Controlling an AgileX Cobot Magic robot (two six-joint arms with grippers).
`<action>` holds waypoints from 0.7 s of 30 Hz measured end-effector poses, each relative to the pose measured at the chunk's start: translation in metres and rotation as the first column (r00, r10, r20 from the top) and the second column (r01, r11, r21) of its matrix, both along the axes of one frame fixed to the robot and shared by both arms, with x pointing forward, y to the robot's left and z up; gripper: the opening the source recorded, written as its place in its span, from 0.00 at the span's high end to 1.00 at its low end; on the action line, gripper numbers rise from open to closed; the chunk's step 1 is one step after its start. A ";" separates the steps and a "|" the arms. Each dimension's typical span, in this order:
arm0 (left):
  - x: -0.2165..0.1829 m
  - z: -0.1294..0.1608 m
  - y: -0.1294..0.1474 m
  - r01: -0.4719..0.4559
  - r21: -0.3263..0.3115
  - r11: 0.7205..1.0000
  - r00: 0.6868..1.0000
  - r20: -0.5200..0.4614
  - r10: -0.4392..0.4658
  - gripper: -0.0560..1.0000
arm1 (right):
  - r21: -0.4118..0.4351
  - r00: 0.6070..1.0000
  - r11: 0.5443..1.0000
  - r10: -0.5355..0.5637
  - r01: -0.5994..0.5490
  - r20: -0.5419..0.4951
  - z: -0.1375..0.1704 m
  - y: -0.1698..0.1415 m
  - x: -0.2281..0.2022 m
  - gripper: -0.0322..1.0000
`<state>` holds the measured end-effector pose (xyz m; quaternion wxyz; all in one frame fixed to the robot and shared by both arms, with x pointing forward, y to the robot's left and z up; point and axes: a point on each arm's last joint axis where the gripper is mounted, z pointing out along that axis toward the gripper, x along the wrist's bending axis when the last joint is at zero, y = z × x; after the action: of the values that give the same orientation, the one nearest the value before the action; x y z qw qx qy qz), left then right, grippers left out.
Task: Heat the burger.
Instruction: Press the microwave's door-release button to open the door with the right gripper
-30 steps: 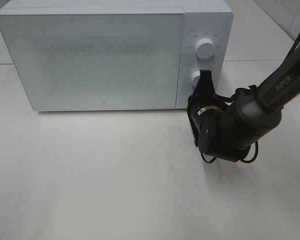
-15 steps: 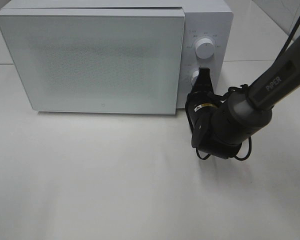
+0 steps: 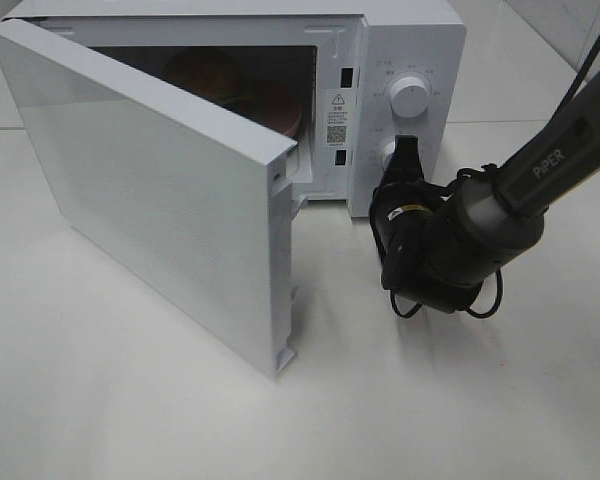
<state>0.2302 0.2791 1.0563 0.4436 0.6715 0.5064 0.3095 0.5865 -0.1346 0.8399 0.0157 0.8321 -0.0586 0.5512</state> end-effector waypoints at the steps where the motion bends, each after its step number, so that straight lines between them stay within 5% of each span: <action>1: 0.000 0.000 0.000 0.000 0.000 1.000 1.000 0.000 0.000 0.01 | 0.000 1.000 1.000 0.000 0.000 0.000 0.000 0.000 0.000 0.96; 21: 0.000 0.000 0.000 0.000 0.000 1.000 1.000 0.000 0.000 0.01 | 0.024 0.998 0.999 0.036 -0.035 -0.057 0.011 -0.008 -0.002 0.96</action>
<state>0.2302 0.2791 1.0563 0.4436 0.6715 0.5064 0.3095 0.5844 -0.1427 0.8505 -0.0020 0.8485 -0.0497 0.5268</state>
